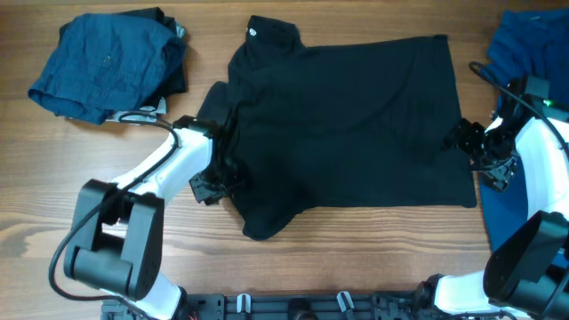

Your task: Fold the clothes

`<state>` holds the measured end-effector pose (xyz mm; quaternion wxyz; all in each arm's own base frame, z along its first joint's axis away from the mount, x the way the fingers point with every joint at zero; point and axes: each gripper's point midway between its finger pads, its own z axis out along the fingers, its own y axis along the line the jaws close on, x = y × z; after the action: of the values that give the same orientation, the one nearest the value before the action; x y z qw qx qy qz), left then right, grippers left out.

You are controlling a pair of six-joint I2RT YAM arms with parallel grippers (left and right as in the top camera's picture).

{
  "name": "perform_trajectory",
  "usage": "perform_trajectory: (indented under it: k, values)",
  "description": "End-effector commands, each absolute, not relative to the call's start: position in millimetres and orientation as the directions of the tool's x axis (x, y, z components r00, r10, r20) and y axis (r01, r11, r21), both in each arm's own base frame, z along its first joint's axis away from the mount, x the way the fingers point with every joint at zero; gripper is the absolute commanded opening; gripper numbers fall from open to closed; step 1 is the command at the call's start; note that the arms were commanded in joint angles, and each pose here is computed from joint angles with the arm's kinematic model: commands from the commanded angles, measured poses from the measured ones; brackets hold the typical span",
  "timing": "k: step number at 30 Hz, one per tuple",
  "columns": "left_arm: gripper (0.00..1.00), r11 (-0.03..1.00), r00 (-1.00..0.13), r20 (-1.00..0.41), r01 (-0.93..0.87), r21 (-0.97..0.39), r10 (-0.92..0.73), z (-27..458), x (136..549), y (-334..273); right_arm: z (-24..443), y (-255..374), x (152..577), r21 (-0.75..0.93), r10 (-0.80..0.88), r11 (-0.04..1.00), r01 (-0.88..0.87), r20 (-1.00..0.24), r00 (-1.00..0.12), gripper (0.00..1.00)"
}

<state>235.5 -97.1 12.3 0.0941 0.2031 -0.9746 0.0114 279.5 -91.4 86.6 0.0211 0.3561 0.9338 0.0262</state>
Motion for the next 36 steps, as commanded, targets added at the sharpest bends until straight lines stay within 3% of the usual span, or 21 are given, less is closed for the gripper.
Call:
perform_trajectory:
  k: [1,4,12,23,36]
  values:
    - [0.37,0.935,-0.907,0.268,-0.350,-0.050,-0.325,16,223,-111,68,-94,258,-0.005,0.707,0.707,0.707,0.022,-0.707,1.00]
    - [0.51,0.952,-0.909,0.345,-0.285,-0.109,-0.233,22,207,-122,56,-104,248,-0.031,0.757,0.653,0.757,0.018,-0.653,1.00]
    - [0.55,0.992,-0.940,0.342,-0.065,-0.108,-0.025,20,174,-164,52,-115,257,-0.002,0.773,0.634,0.774,-0.029,-0.633,1.00]
    - [0.63,0.999,-0.935,0.354,0.017,0.040,0.002,4,144,-146,39,-115,252,-0.007,0.773,0.634,0.774,-0.033,-0.633,1.00]
    - [0.72,0.997,-0.958,0.282,-0.046,0.059,-0.061,-7,156,-147,8,-114,236,-0.035,0.775,0.629,0.777,-0.048,-0.630,0.99]
